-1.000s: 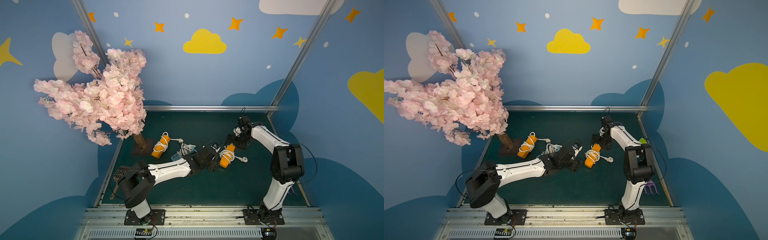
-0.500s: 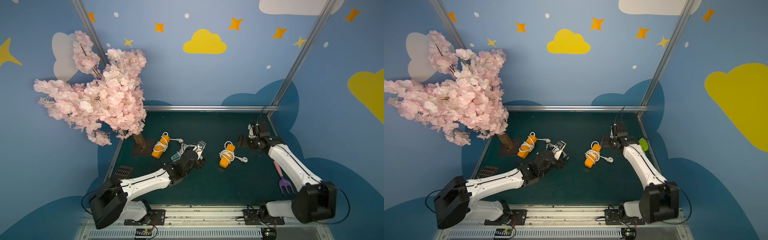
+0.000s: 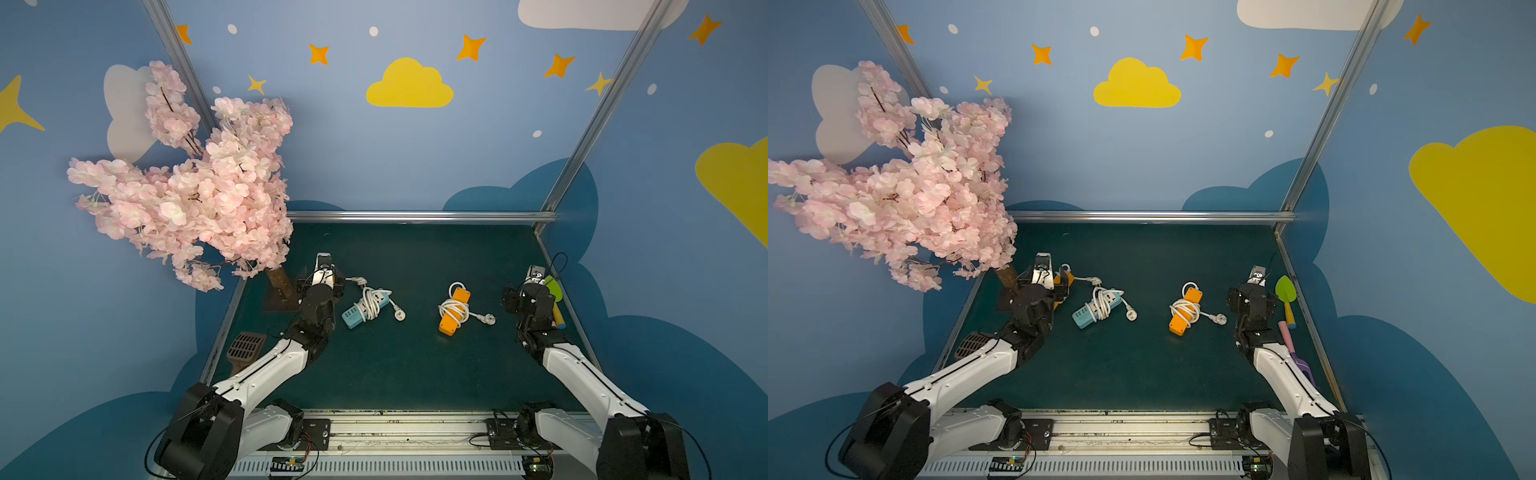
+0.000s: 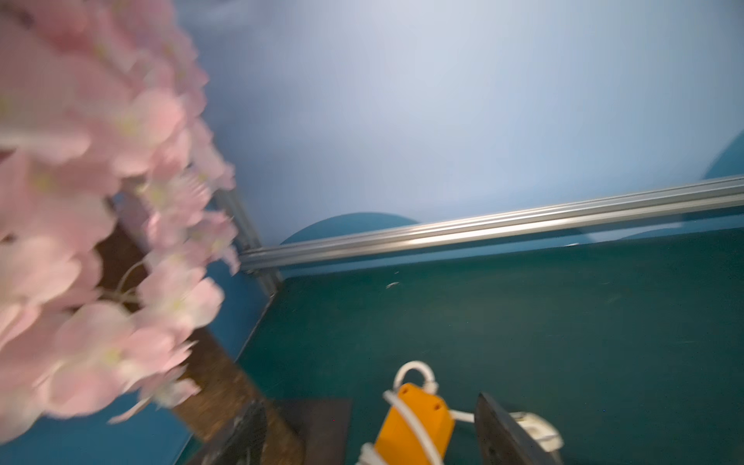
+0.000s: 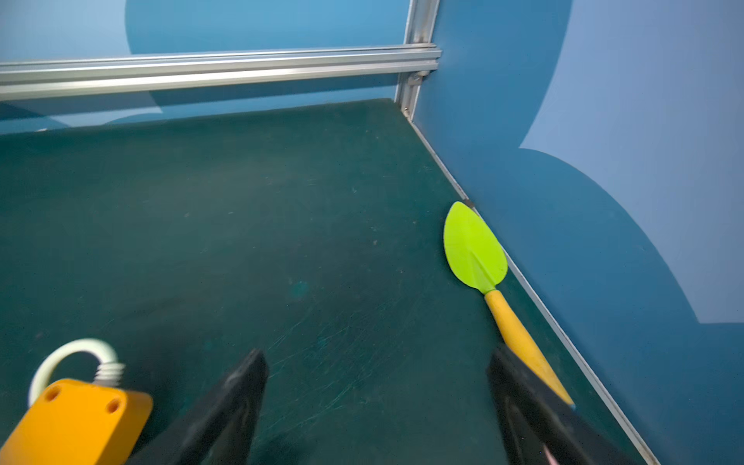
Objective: Wrap the cord around the power strip
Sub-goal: Reset both arms
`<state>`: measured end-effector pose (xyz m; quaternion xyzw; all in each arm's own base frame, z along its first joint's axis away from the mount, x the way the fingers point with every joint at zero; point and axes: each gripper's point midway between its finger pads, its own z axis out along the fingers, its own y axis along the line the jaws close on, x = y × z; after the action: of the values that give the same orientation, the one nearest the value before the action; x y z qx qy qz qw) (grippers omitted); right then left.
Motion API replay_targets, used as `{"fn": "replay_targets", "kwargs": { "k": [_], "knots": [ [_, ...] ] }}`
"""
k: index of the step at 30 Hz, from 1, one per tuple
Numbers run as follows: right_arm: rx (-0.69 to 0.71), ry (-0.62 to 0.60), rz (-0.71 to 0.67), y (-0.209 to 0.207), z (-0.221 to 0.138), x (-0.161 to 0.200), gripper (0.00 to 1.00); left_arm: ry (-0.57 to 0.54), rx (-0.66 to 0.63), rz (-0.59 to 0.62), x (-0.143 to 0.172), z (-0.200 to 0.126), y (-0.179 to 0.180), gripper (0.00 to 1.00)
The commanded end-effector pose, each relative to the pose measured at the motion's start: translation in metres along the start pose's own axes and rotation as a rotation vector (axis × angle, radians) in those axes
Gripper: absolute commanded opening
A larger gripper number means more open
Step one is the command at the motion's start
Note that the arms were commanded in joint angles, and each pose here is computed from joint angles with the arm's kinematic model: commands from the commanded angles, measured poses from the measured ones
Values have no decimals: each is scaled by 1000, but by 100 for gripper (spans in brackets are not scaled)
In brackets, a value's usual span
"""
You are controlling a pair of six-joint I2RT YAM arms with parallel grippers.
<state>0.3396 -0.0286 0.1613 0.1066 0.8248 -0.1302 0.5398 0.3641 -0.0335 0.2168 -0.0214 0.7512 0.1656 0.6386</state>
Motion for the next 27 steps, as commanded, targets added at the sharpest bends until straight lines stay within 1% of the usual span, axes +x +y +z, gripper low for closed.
{"fn": "replay_targets", "kwargs": {
  "k": [1, 3, 5, 9, 11, 14, 17, 19, 22, 27],
  "knots": [
    [44, -40, 31, -10, 5, 8, 86, 73, -112, -25, 37, 5, 30, 82],
    [37, -14, 24, -8, 10, 15, 86, 98, -122, -11, 51, 7, 33, 82],
    [14, 1, 28, -4, 12, 19, 85, 97, -123, -14, 58, 7, 36, 82],
    [-15, 11, 3, 0, 14, 21, 84, 122, -60, -68, 78, 11, 34, 82],
    [-16, -3, 6, 0, 18, 23, 85, 132, -44, -98, 87, 15, 34, 82],
    [-51, -30, 9, 7, 20, 24, 85, 159, 9, -108, 101, 25, 25, 83],
    [-92, -46, 10, 15, 26, 24, 85, 127, 89, -71, 98, 34, 9, 84],
    [-110, -34, -3, 20, 31, 29, 85, 124, 105, -70, 100, 39, 8, 84],
    [-147, -80, 4, 27, 33, 31, 86, 120, 126, -88, 109, 43, 7, 84],
    [-220, -100, -25, 39, 32, 38, 86, 136, 144, -119, 115, 45, 8, 85]
  ]
}}
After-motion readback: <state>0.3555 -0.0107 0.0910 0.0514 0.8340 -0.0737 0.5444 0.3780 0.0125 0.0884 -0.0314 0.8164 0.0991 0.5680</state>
